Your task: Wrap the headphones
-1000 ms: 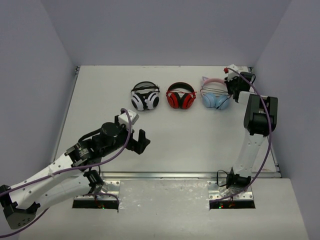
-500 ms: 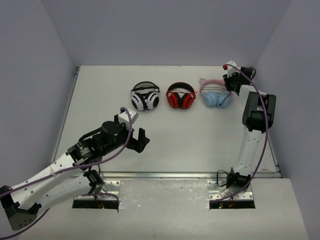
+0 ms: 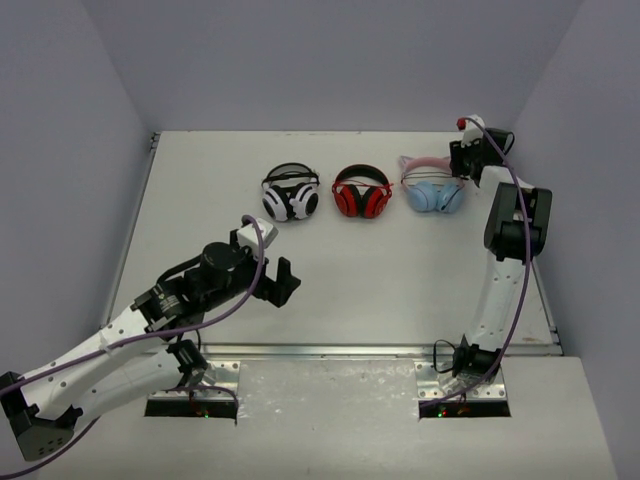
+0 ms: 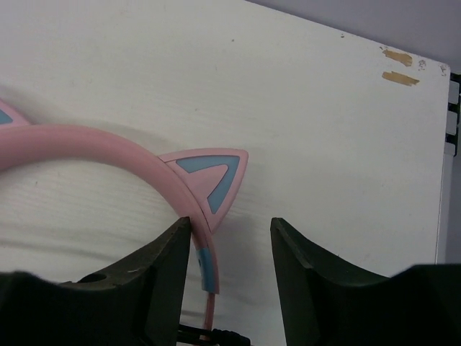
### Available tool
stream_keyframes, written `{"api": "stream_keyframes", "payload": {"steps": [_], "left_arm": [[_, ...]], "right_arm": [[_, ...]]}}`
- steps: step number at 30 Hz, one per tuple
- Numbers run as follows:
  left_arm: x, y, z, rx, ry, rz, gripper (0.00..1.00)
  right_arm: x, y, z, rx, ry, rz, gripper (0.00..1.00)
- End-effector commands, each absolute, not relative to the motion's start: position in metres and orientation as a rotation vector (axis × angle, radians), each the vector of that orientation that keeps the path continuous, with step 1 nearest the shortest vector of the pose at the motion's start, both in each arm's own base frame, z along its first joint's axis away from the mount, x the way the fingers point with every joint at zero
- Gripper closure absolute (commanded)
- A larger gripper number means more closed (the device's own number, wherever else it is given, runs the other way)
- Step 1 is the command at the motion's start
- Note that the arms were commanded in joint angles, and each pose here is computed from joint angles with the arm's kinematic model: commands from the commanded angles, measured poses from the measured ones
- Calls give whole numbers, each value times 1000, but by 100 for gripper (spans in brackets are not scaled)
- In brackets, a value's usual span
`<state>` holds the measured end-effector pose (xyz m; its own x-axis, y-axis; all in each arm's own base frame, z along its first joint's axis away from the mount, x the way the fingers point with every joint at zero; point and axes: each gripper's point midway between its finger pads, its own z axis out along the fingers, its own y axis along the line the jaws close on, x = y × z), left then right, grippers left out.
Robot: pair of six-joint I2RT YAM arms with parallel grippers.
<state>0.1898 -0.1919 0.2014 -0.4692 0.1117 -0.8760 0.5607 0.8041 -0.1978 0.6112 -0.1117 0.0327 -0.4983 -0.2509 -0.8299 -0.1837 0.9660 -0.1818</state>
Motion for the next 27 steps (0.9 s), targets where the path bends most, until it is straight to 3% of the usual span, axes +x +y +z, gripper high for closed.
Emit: {"api": "stream_keyframes", "payload": {"steps": [1,3,9,10,11,18,27], "left_arm": [[195,-195,214,489,1952,-605,0],[195,-195,215,486,1953,-605,0],[197,-191,215,467,1952,-588,0],[200,-188,216,450,1951,-572,0],[202,-185,215,437,1959,-554,0],[230,-139,223,197,1956,-380,0],[234,-120,232,108,1925,-328,0]], "right_arm": [[627,-124,73,-218,2019,-106,50],[626,-120,81,-210,2009,-82,42],[613,-102,93,-201,1975,23,38],[608,-95,95,-203,1970,51,6],[606,-93,98,-182,1955,74,1],[584,-74,100,-50,1926,207,1],[548,-58,140,88,1742,297,1]]}}
